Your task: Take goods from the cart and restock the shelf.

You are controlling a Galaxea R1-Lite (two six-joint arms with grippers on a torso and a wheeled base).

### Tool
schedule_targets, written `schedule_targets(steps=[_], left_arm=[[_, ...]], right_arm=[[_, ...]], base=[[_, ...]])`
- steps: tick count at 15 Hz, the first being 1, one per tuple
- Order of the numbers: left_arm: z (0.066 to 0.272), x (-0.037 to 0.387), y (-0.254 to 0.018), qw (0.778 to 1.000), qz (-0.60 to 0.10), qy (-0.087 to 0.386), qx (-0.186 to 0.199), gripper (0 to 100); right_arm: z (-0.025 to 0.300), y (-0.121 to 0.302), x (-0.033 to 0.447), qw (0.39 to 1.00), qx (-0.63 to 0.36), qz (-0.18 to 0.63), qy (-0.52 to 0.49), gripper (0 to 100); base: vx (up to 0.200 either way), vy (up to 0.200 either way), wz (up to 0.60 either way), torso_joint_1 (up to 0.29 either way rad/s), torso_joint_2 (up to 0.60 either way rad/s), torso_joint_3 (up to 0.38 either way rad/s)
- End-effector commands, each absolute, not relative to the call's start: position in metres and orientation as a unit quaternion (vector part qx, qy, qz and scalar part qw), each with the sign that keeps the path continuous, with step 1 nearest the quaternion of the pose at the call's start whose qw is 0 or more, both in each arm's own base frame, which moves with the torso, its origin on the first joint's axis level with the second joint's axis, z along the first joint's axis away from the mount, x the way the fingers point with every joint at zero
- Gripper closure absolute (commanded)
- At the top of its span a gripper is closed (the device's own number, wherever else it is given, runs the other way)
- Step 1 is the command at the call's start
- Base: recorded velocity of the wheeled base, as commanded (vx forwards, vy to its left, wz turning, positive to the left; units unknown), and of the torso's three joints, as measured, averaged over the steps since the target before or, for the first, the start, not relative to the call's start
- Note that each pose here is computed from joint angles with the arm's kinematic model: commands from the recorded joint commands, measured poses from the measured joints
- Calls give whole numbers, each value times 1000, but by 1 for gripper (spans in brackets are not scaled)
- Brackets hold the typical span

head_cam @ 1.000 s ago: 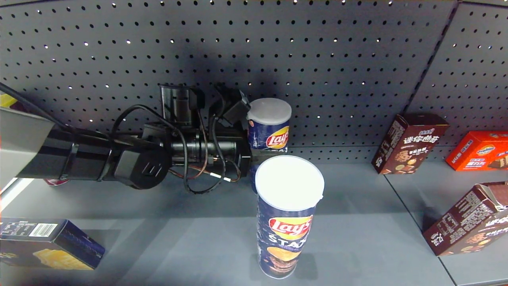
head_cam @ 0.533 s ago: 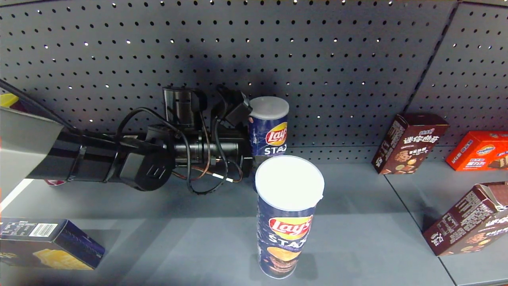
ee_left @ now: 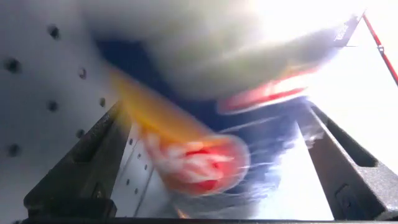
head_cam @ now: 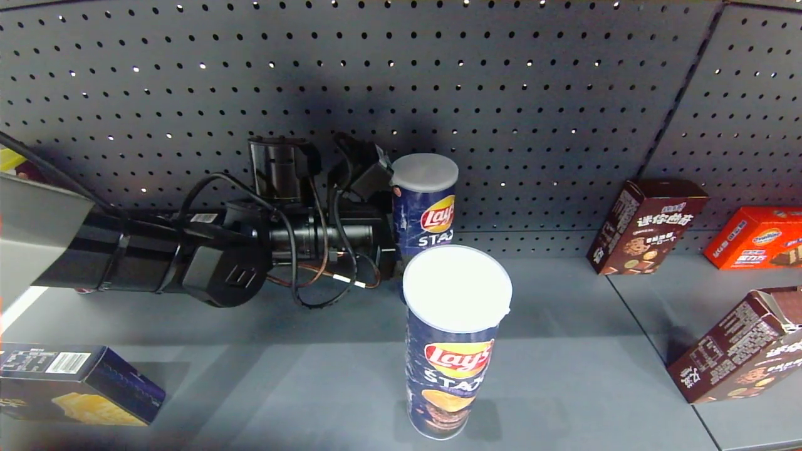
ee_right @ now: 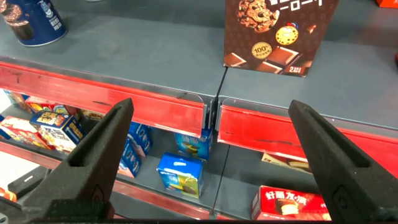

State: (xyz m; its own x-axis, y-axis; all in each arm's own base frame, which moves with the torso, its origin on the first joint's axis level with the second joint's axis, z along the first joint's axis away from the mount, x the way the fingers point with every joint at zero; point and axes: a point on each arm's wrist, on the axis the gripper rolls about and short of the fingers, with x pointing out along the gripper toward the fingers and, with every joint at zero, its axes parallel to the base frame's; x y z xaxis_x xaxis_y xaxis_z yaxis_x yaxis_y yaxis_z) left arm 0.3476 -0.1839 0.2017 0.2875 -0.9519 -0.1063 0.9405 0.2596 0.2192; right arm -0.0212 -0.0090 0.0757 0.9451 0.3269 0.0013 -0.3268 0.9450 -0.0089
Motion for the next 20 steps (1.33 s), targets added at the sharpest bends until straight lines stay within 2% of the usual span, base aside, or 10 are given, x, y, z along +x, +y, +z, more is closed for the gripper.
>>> schedule_targets(steps=[1, 12, 16, 20], left_arm=[[213, 339, -178, 795, -593, -35, 123, 0], [251, 283, -139, 807, -573, -65, 127, 0], [255, 265, -131, 808, -572, -65, 121, 0], [259, 233, -112, 814, -564, -69, 120, 0]], right_arm=[[76, -9, -21, 986, -5, 166, -1, 0], [76, -9, -21, 986, -5, 166, -1, 0], [76, -9, -21, 986, -4, 166, -2, 0], [76, -9, -21, 986, -5, 166, -1, 0]], base=[[0, 0, 0, 0, 0, 0], [0, 0, 0, 0, 0, 0], [0, 0, 0, 0, 0, 0], [0, 0, 0, 0, 0, 0]])
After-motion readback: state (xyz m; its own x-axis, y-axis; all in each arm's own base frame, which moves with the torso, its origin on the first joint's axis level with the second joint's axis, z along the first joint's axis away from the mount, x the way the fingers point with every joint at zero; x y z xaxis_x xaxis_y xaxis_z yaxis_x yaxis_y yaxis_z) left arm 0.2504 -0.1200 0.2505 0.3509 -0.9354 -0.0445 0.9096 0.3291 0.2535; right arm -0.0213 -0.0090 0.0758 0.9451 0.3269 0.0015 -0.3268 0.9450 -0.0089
